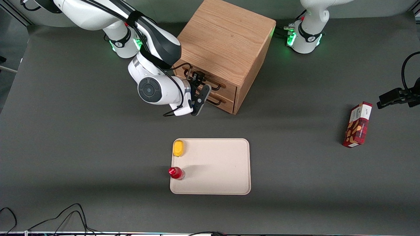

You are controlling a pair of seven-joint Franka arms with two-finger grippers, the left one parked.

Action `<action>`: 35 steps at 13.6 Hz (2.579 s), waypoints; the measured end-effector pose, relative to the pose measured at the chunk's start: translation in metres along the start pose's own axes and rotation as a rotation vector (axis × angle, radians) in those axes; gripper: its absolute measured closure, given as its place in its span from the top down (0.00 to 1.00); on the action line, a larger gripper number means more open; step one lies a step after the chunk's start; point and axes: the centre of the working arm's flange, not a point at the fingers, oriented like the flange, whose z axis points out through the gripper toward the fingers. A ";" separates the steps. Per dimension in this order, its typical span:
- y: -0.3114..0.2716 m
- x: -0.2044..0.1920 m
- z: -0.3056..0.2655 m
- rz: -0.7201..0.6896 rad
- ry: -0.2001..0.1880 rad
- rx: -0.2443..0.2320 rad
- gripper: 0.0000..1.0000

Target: Open upper drawer

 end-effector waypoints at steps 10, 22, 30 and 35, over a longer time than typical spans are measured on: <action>0.079 0.002 -0.060 0.039 0.045 -0.136 1.00; 0.144 -0.012 -0.120 -0.022 0.064 -0.228 1.00; 0.157 -0.012 -0.172 -0.177 0.132 -0.315 1.00; 0.141 -0.033 -0.229 -0.164 0.152 -0.371 1.00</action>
